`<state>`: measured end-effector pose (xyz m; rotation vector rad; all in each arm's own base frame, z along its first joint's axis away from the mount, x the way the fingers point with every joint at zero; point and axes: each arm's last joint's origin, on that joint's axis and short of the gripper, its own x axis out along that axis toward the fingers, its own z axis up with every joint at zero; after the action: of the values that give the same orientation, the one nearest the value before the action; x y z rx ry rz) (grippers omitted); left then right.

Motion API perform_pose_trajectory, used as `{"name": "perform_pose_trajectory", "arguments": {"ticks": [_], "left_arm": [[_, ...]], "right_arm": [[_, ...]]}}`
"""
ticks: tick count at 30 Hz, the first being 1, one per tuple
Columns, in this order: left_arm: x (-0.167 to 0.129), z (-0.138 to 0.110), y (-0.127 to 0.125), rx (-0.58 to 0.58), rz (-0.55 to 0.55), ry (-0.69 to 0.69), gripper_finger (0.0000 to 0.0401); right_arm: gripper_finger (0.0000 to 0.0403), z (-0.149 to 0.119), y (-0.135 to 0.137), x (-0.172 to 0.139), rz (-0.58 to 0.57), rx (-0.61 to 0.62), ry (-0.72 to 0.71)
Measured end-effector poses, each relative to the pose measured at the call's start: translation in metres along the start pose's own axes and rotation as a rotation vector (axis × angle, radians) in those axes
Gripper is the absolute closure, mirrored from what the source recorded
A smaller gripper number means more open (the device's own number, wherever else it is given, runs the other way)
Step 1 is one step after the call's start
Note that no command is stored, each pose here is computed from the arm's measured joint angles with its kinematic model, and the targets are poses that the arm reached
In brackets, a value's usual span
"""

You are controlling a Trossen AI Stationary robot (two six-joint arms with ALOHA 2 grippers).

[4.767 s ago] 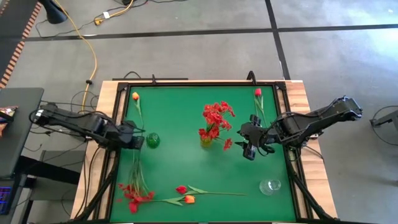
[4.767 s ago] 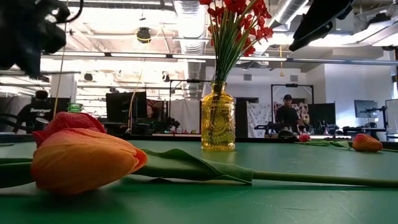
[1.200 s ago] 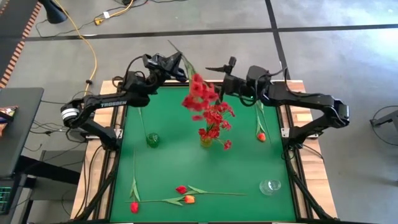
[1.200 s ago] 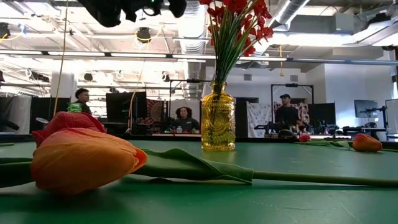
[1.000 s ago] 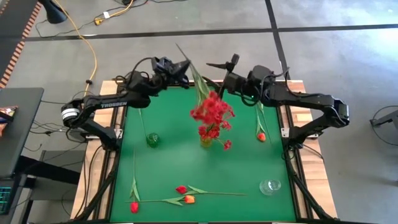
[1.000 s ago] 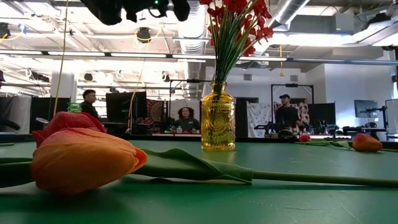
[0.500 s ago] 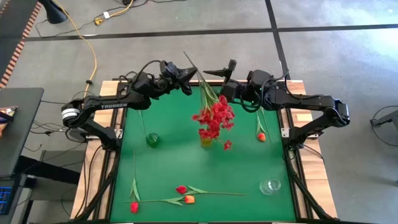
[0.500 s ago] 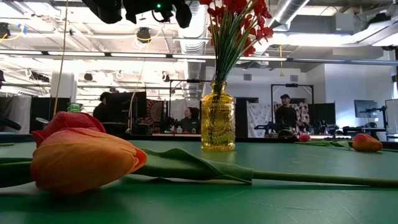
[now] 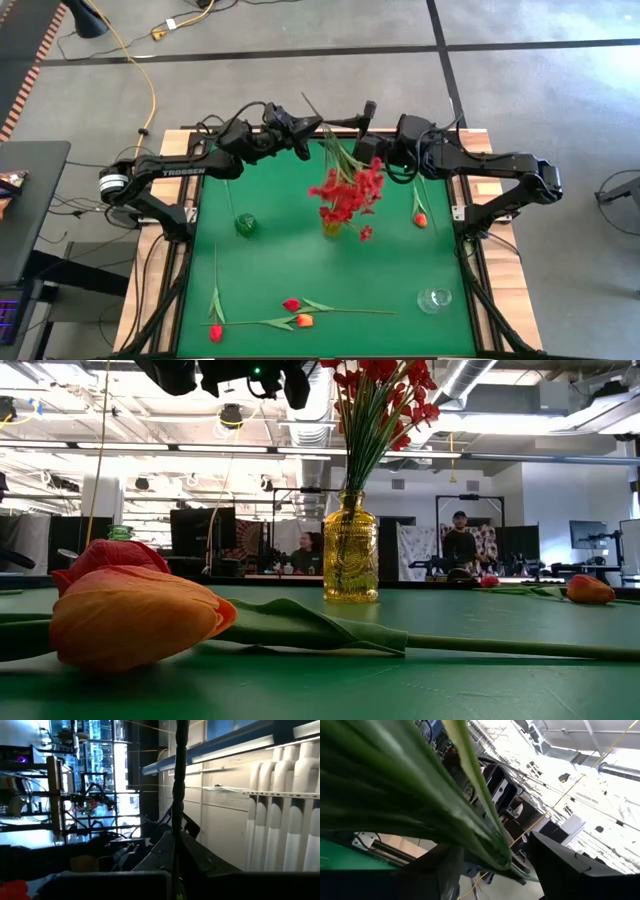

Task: Sort flowers into vase by color
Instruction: Put the red flower into the yellow vase

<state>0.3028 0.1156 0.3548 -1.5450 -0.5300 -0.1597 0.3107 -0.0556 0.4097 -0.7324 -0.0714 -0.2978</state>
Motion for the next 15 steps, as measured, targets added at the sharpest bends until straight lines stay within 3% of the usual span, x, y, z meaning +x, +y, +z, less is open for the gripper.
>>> {"name": "perform_pose_trajectory", "arguments": {"ticks": [5, 12, 15], "left_arm": [[0.0003, -0.0028, 0.0006, -0.004, 0.003, 0.008, 0.0401], [0.0002, -0.0032, 0.001, -0.002, 0.007, 0.017, 0.04], [0.0, -0.004, 0.0014, 0.057, 0.01, 0.048, 0.0388]], "right_arm": [[0.0212, -0.0001, 0.0001, 0.0, 0.001, 0.004, 0.001], [0.0331, 0.0013, 0.0014, -0.0002, 0.0, 0.007, -0.001], [0.0372, 0.0032, -0.0007, -0.002, -0.009, 0.033, -0.008]]}}
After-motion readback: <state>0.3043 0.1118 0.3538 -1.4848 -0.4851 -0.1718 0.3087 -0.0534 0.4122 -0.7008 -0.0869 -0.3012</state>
